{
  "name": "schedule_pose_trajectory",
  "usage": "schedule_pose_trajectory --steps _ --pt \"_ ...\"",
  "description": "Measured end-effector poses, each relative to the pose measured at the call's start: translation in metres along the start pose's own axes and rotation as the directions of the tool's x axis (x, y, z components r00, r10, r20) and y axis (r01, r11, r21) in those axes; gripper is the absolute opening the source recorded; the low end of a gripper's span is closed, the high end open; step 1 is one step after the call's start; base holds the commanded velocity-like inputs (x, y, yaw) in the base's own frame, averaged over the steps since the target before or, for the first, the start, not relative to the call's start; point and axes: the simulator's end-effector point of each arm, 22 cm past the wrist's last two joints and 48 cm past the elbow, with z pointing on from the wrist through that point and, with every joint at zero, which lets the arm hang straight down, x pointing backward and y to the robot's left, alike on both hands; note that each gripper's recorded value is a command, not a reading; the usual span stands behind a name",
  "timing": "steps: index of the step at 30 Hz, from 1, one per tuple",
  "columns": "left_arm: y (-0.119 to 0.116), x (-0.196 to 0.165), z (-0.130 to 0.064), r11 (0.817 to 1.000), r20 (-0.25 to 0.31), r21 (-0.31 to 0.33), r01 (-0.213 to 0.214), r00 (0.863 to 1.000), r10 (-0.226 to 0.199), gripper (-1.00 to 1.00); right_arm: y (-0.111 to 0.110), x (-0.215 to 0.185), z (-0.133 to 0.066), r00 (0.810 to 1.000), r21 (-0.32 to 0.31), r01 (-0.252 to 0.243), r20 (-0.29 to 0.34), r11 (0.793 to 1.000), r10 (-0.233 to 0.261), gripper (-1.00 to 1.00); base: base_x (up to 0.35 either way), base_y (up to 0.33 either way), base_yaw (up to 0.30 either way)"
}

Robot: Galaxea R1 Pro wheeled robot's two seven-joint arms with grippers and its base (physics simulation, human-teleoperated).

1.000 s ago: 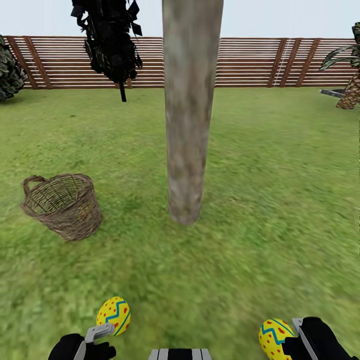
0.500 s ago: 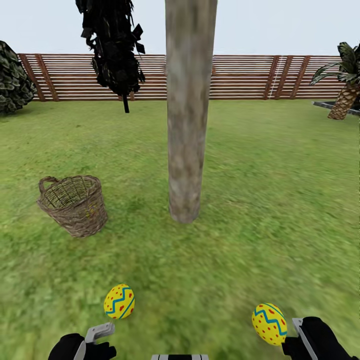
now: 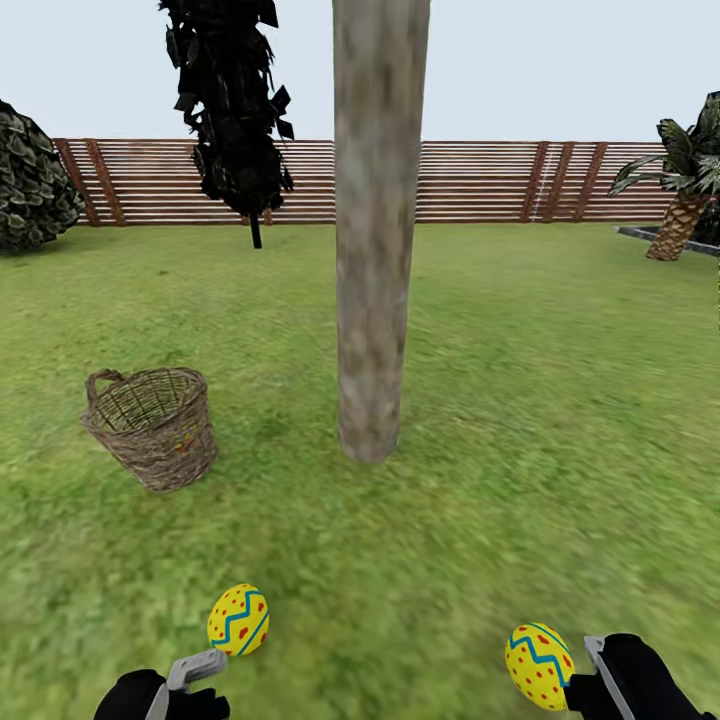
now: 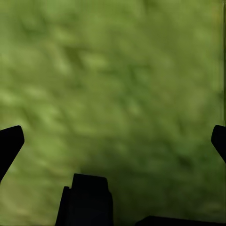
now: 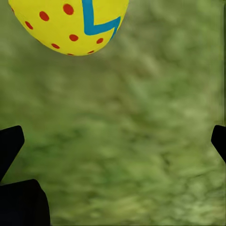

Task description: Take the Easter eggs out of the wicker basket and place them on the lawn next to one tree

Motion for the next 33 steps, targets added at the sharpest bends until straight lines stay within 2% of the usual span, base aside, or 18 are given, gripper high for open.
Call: schedule_pose_trajectory --steps 11,21,33 --pt "-0.008 -0.013 -0.014 1.0 0.047 0.018 -0.006 0.999 0.005 1.0 -0.002 -0.012 -0.015 0.999 -0.005 -0.01 0.044 1.0 0.01 1.0 -0.024 0.017 0.0" --pt "-0.011 -0.025 -0.027 1.0 0.089 0.025 -0.01 0.996 0.008 1.0 -0.006 -0.022 -0.03 0.996 -0.009 -0.022 0.085 1.0 0.023 1.0 -0.254 0.203 0.0" --pt "-0.015 -0.036 -0.053 1.0 0.092 0.029 -0.008 0.996 0.006 1.0 -0.011 -0.031 -0.056 0.996 -0.008 -0.021 0.085 1.0 0.021 1.0 -0.258 0.221 0.0"
